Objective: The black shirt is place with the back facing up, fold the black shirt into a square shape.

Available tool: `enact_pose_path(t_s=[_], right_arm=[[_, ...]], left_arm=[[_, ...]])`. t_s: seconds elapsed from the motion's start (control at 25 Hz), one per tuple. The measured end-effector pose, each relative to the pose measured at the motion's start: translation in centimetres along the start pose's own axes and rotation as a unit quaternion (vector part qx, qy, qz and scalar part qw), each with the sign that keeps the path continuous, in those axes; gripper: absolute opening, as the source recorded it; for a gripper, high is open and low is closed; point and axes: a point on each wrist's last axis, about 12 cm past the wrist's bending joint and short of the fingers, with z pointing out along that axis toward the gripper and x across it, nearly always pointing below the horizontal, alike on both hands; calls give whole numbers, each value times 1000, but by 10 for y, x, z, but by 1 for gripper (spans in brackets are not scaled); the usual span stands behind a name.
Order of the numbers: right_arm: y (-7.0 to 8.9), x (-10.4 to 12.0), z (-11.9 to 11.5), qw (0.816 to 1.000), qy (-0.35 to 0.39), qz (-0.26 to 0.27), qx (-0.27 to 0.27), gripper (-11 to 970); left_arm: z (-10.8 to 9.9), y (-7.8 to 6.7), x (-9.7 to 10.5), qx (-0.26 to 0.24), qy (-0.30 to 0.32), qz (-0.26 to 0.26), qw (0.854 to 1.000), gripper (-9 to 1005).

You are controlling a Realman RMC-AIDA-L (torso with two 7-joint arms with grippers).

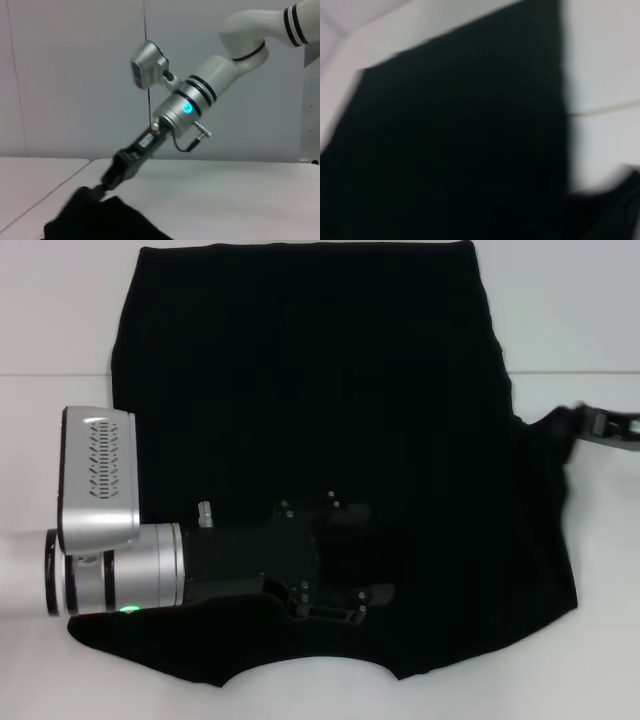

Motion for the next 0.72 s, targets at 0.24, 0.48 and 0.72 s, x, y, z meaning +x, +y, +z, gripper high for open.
enact_pose_path(t_s=[0.24, 0.48, 0.72], right_arm=[[53, -4, 36, 995, 60, -65, -47, -1], [71, 1, 50, 991, 96, -78, -53, -1], [74, -4, 48, 992, 81, -77, -59, 27]], left_arm=[[0, 0, 0, -1, 0, -2, 1000, 920], [-2, 0, 1, -7, -1, -7, 1000, 920], [-6, 2, 1, -16, -2, -14, 1000, 920]])
